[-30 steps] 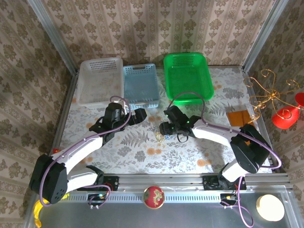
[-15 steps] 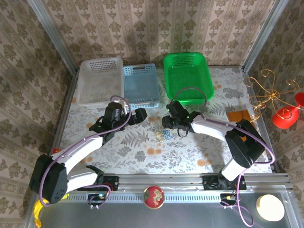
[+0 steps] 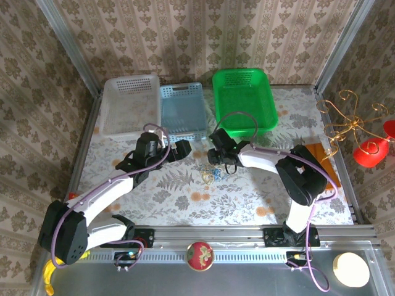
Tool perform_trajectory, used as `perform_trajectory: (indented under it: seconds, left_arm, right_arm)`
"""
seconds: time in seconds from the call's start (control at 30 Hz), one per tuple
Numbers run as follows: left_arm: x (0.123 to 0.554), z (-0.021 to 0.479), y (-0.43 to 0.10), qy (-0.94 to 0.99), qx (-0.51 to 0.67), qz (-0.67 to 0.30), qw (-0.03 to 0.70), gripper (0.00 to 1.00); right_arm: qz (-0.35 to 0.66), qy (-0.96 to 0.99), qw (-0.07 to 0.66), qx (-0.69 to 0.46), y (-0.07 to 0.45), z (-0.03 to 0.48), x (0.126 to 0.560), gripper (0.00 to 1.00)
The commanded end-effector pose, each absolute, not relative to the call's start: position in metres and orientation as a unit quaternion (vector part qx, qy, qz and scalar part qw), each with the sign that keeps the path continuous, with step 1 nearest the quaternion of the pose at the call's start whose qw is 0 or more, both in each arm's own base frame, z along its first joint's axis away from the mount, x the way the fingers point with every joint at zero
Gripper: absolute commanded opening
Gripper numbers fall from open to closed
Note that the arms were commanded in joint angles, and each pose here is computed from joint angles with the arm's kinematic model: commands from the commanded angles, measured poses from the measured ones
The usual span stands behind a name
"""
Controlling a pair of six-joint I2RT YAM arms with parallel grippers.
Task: Untangle the cables
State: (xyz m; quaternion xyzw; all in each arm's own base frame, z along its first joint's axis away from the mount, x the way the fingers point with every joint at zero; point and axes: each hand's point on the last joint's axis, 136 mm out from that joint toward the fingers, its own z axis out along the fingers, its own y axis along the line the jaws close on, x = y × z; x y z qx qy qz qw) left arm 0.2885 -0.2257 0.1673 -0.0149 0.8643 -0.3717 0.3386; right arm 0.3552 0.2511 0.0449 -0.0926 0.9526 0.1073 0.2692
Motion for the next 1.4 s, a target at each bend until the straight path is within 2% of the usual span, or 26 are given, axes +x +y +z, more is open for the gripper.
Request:
perform_trajectory:
  seconds: [0.0,0.1,0.27,0.6,1.0,1.37]
  left_arm:
    - [0.294,0.191,-0.230,0.849,-0.003,-0.388,0.358,1.00]
    - [0.293,0.190,-0.230,0.850,-0.003,-0.387,0.358,1.00]
    - [0.291,0.186,-0.230,0.852,0.003,-0.384,0.356,1.00]
    - [0.283,0.196,-0.241,0.818,0.078,-0.413,0.393,0.98]
    - [0.267,0.205,-0.270,0.772,0.219,-0.433,0.410,0.75]
    - [0.252,0.207,-0.310,0.739,0.295,-0.451,0.404,0.70]
  right_arm:
    - [0.090,0.951,0.279,-0.100,0.249,0.049,0.362,0.18]
    - [0.089,0.948,0.287,-0.105,0.248,0.059,0.362,0.00]
    - [0.107,0.937,0.314,-0.107,0.247,0.095,0.360,0.00]
    - [0.218,0.898,0.370,-0.094,0.257,0.188,0.338,0.00]
    - [0.270,0.873,0.395,-0.098,0.258,0.234,0.321,0.00]
    - [0.310,0.859,0.396,-0.092,0.263,0.253,0.313,0.00]
